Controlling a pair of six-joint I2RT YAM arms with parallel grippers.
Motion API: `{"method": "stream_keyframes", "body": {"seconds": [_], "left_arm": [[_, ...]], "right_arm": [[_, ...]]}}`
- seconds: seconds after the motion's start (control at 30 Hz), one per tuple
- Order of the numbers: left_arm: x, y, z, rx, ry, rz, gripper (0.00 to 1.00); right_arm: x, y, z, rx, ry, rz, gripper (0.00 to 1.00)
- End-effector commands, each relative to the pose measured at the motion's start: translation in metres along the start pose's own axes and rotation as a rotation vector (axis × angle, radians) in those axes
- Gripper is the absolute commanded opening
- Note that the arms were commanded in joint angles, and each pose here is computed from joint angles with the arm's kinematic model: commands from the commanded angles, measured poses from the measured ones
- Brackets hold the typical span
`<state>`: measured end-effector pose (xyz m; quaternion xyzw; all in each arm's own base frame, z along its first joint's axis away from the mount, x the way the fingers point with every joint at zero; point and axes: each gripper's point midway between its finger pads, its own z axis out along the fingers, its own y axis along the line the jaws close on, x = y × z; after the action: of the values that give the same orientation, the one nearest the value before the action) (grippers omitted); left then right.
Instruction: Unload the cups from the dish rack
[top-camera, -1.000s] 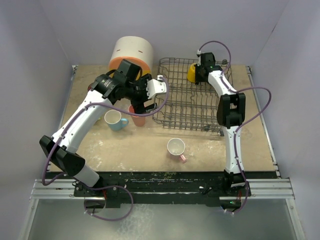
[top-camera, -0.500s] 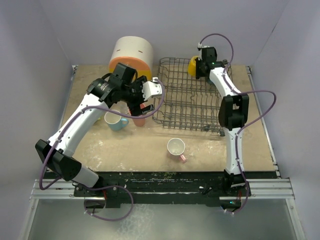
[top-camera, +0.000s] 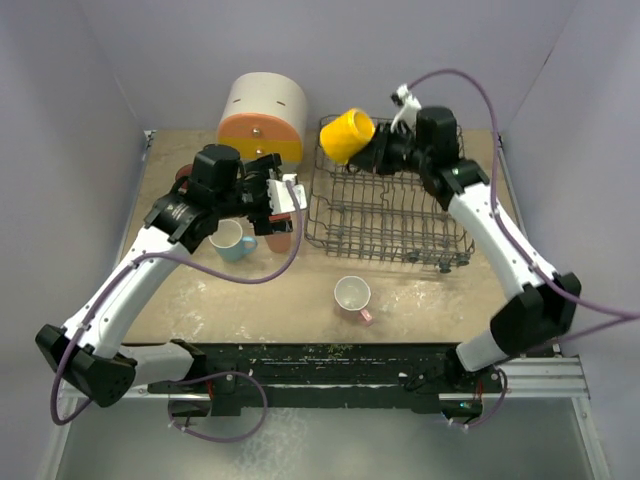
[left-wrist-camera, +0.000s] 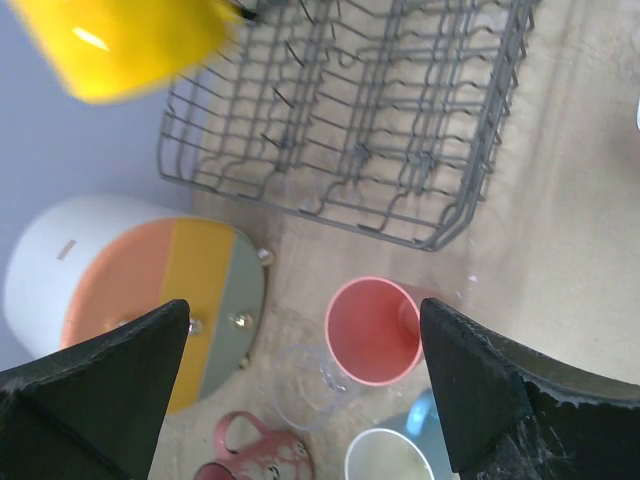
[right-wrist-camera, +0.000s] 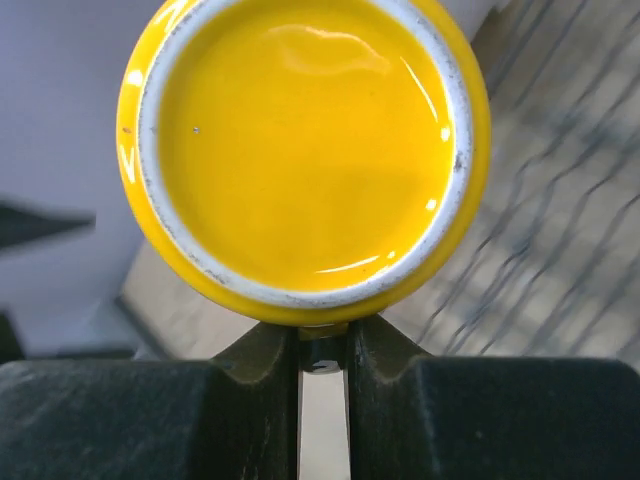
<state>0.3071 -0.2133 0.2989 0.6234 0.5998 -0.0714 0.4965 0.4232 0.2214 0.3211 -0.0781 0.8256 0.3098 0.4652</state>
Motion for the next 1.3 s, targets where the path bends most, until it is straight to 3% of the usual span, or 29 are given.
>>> {"method": "stream_keyframes", "body": {"seconds": [0.0,0.27,0.5,0.8,1.27], "left_arm": [[-0.04,0.015,-0.014,-0.079,-0.185,0.144,0.99],[-0.062,-0.001,-0.035,-0.03,-0.276,0.181,0.97],[-0.08,-0.006,-0.059,-0.026,-0.331,0.185,0.91],[-0.114,0.01,-0.084,-0.071,-0.408,0.17,0.8],[-0.113,0.007,-0.078,-0.045,-0.418,0.132,0.54]], "right_arm": [[0.028,0.081,-0.052,-0.415,-0.019,0.253,0.0],[0.066,0.141,-0.115,-0.754,0.0,0.544,0.0],[0.075,0.173,-0.145,-0.917,-0.004,0.701,0.0],[0.076,0.202,-0.162,-1.047,-0.01,0.78,0.0],[0.086,0.244,-0.169,-1.179,0.029,0.828,0.0]]}}
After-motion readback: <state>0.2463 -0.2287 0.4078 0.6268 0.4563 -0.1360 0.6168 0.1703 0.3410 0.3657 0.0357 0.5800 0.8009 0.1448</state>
